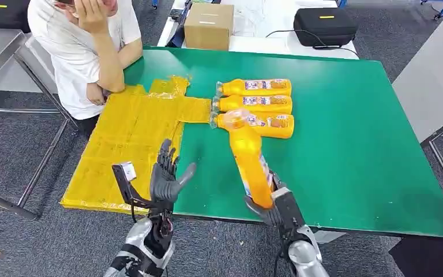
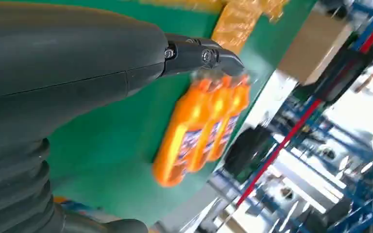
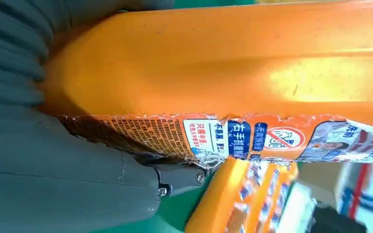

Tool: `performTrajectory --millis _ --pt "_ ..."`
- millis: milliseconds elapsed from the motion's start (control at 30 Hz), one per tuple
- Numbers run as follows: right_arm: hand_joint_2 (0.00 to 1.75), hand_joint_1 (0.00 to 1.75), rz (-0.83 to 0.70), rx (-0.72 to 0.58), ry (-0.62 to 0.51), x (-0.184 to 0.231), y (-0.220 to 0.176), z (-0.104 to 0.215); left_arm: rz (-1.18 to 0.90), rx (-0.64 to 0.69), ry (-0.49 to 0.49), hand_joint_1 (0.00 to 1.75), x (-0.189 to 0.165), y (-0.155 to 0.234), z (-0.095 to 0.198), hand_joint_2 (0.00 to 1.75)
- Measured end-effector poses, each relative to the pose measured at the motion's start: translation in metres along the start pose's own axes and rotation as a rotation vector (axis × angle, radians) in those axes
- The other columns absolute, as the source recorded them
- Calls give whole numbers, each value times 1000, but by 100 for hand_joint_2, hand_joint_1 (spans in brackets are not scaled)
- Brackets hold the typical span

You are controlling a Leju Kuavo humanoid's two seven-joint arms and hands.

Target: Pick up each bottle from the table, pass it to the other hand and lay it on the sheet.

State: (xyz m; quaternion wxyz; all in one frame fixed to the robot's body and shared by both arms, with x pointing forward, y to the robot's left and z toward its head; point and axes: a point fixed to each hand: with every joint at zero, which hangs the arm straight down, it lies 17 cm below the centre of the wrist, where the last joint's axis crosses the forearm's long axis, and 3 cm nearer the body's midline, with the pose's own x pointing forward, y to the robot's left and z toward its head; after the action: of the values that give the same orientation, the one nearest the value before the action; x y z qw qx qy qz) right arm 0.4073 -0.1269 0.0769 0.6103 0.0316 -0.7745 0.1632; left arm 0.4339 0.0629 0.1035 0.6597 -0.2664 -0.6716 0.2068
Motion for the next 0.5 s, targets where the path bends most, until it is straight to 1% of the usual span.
performTrajectory --millis 167,300,400,500 --pt "175 175 -72 -20 -95 31 3 2 -52 -270 13 0 -11 -56 35 175" --pt "175 175 -93 10 -107 39 12 -2 -36 -416 -38 0 3 -89 53 175" --pt "175 175 -75 47 -113 42 20 -7 -27 -481 -60 0 11 -106 63 175" --pt "175 175 16 140 -110 40 43 -11 -49 -510 -81 0 18 -114 67 175"
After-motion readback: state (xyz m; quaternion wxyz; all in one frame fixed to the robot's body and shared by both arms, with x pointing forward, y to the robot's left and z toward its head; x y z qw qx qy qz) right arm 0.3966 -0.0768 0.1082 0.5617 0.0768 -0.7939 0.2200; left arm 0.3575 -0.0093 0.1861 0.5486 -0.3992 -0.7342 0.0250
